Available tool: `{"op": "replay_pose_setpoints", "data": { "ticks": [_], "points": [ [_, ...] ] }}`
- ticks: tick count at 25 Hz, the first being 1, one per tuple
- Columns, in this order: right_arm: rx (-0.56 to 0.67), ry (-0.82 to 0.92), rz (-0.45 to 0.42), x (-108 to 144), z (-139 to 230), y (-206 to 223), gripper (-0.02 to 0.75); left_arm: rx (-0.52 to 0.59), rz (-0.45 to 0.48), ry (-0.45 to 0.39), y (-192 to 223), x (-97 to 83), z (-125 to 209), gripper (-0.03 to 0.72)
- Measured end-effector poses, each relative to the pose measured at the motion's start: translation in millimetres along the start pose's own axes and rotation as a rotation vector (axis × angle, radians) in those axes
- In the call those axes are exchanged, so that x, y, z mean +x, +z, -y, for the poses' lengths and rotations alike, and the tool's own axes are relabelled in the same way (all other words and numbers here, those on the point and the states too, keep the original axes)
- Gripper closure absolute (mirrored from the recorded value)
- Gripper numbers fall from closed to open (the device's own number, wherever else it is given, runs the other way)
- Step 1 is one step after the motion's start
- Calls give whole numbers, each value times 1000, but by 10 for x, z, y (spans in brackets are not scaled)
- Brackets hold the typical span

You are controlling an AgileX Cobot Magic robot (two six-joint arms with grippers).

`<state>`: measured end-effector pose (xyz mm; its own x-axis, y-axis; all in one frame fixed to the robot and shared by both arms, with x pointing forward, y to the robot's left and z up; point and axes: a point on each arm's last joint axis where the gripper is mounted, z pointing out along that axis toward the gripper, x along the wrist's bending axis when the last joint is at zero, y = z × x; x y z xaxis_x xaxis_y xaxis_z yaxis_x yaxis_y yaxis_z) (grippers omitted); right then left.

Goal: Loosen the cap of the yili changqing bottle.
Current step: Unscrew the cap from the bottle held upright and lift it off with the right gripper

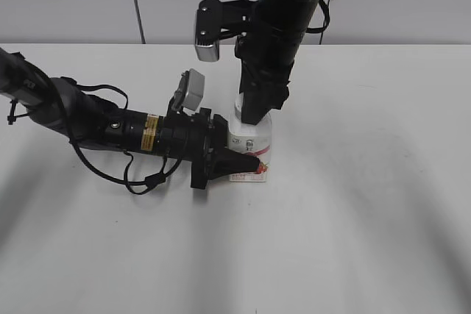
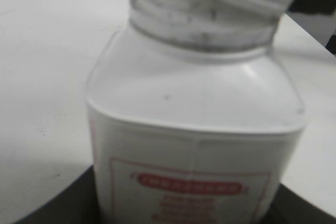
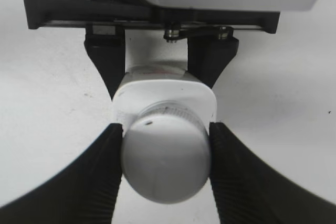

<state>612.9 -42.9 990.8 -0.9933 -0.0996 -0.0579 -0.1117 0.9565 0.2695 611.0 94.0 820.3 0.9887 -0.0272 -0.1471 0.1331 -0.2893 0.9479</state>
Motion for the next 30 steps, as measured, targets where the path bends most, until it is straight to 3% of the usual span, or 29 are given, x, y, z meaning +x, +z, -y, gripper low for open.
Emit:
{"op": "replay_pose_setpoints", "data": {
  "ticks": [23,30],
  "points": [
    [-1,31,-1,1,-1,0,336,0,0,-3,0,0,0,309],
    [-7,44,2,-1,-5,5,236,-1,1,-3,0,-1,-1,309]
  ]
}}
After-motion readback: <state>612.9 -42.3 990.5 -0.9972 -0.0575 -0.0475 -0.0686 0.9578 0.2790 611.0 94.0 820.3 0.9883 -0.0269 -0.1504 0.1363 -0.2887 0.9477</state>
